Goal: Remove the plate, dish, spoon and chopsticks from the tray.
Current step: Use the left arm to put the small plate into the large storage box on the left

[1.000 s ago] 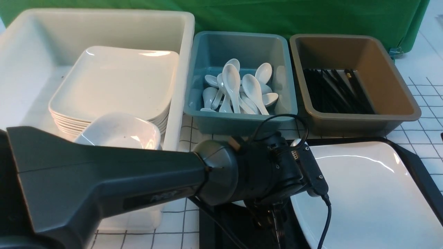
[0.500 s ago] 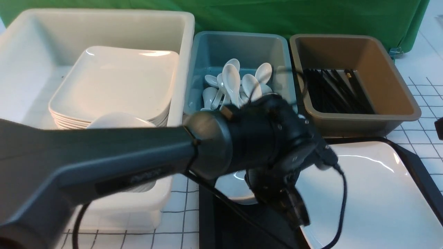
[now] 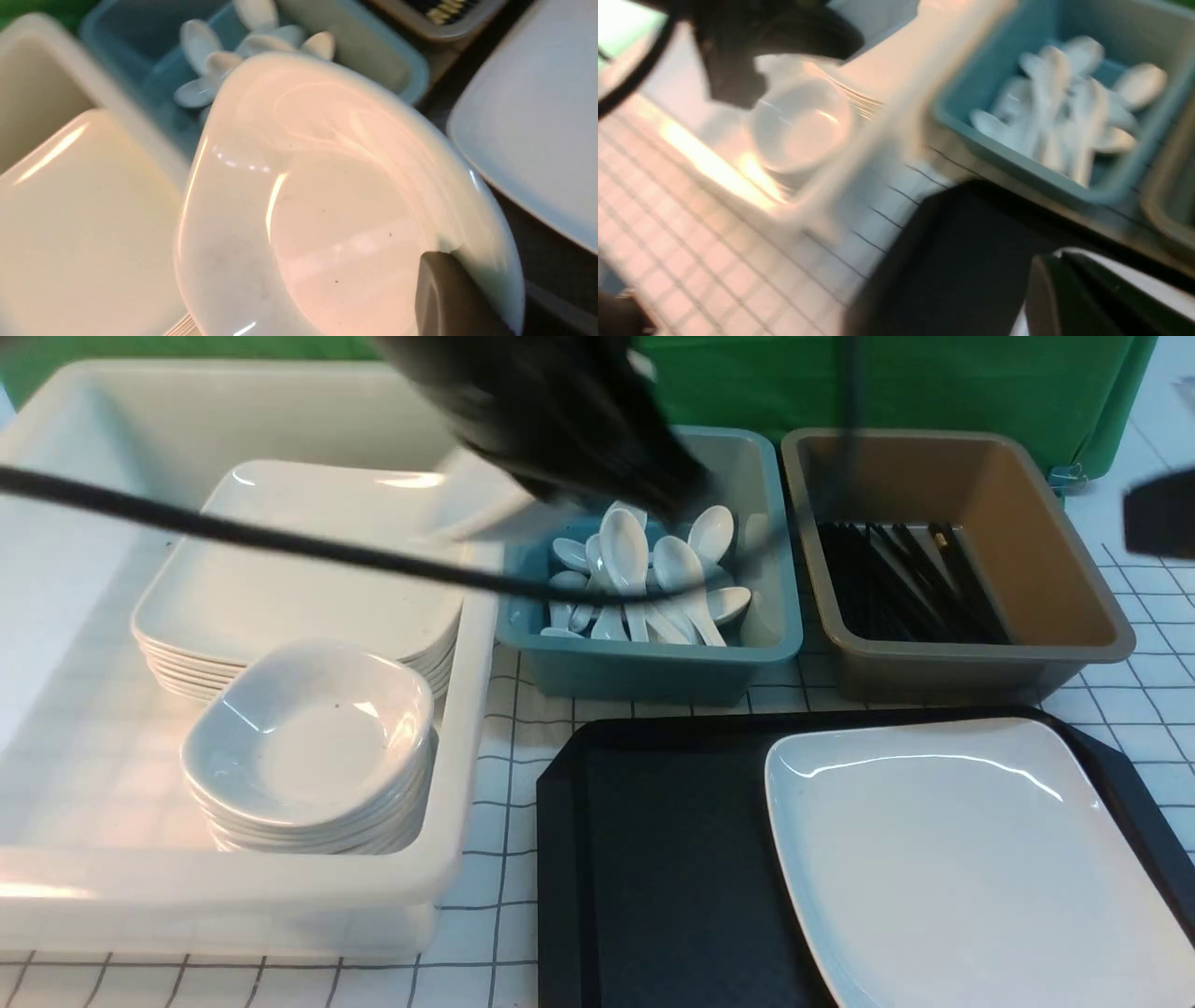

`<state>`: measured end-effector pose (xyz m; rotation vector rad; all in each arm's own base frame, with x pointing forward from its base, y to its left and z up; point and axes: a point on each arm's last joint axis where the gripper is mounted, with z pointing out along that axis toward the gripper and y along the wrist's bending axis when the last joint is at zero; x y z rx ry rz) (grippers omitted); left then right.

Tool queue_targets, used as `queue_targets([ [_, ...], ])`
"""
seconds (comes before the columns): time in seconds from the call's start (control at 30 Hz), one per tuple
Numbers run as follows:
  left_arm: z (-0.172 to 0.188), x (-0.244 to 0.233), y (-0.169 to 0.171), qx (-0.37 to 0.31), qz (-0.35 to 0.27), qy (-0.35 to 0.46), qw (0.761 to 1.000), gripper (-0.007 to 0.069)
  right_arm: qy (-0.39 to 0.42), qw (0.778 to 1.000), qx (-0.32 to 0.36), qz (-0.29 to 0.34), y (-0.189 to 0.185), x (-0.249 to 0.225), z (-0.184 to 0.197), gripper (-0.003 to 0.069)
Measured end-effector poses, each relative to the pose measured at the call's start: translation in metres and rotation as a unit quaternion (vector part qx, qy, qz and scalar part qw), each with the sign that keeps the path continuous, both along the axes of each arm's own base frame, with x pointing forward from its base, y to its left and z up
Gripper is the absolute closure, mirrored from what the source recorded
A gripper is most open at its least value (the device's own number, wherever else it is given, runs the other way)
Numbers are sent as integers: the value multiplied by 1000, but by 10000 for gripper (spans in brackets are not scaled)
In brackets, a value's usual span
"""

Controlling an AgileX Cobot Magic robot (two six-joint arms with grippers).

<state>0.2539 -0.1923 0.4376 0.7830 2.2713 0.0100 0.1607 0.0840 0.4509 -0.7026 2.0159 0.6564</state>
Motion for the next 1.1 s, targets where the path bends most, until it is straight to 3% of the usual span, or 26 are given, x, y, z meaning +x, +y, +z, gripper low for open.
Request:
queue_targets([
  [0.13,-2,1,37,6,50,11,999,599,5,999,11,52,18,12,3,658],
  [0.33,-61,-2,56,60,70,90,992,599,32,987,-46,150,81,29,-11,658],
  [0.6,-119,-2,57,102,63,127,985,599,47,981,-69,175,123,39,-10,658],
  [0.77,-124,-2,58,106,61,123,985,585,40,983,-64,169,123,40,-3,658],
  [0.93,-125,-3,54,85,56,134,986,461,37,983,-67,167,122,40,-3,658],
  [1.1,-121,-6,55,88,63,150,983,183,31,984,-98,142,117,44,-6,658],
])
